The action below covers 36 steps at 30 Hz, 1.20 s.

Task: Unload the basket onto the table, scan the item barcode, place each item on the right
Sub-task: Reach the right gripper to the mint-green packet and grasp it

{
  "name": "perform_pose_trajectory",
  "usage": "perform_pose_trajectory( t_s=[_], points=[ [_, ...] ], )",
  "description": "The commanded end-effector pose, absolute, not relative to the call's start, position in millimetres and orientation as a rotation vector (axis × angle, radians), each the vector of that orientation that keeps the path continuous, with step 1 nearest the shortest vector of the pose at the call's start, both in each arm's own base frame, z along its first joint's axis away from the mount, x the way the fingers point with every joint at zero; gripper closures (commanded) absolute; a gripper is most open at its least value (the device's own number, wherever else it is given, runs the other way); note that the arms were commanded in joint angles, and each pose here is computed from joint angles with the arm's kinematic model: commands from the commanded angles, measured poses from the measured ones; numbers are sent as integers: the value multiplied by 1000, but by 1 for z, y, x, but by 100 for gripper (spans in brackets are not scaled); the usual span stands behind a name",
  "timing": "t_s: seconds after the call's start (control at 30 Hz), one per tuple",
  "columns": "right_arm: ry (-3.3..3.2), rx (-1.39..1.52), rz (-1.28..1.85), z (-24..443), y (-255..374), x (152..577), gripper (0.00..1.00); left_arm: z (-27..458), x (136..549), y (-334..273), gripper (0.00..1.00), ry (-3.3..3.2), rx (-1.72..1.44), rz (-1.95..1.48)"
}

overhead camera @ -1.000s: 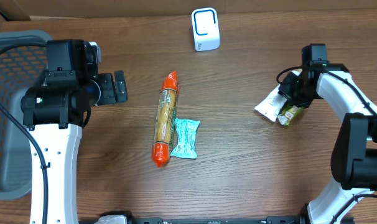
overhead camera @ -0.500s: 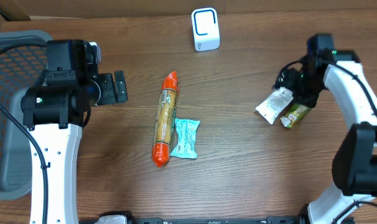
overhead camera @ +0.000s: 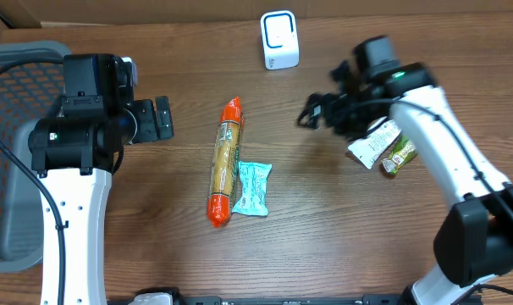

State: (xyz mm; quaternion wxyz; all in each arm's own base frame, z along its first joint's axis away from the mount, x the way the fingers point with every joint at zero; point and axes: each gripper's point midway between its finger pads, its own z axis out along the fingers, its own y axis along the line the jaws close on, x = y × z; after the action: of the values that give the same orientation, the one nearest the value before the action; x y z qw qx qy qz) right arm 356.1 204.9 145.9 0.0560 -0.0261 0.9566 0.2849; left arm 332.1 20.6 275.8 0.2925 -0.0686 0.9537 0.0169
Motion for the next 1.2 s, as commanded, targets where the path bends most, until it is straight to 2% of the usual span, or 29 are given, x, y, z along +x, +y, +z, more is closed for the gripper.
perform_pose_trajectory(
  t_s=[0.0,0.27,0.37,0.6,0.67,0.9,1.03,1.1,1.17],
  points=[
    [2937,-109,927,135,241,333,0,282,335,21,0,2525,-148,61],
    [2886,-219,957,95,304,329,5,282,335,21,0,2525,-148,61],
    [2904,-230,950,75,310,333,9,282,335,21,1,2525,-148,61],
    [3025,-114,957,46,315,336,11,282,335,21,0,2525,-148,61],
    [3055,-69,969,39,318,333,15,282,335,21,0,2525,-148,61],
    [3098,-63,991,31,333,318,38,282,335,21,0,2525,-148,61],
    [3097,-57,1000,31,334,318,73,282,335,21,0,2525,-149,61],
    [3096,-50,1006,32,332,320,93,282,335,21,1,2525,-148,61],
    [3090,-31,1035,35,329,324,96,282,335,21,0,2525,-149,61]
  ],
)
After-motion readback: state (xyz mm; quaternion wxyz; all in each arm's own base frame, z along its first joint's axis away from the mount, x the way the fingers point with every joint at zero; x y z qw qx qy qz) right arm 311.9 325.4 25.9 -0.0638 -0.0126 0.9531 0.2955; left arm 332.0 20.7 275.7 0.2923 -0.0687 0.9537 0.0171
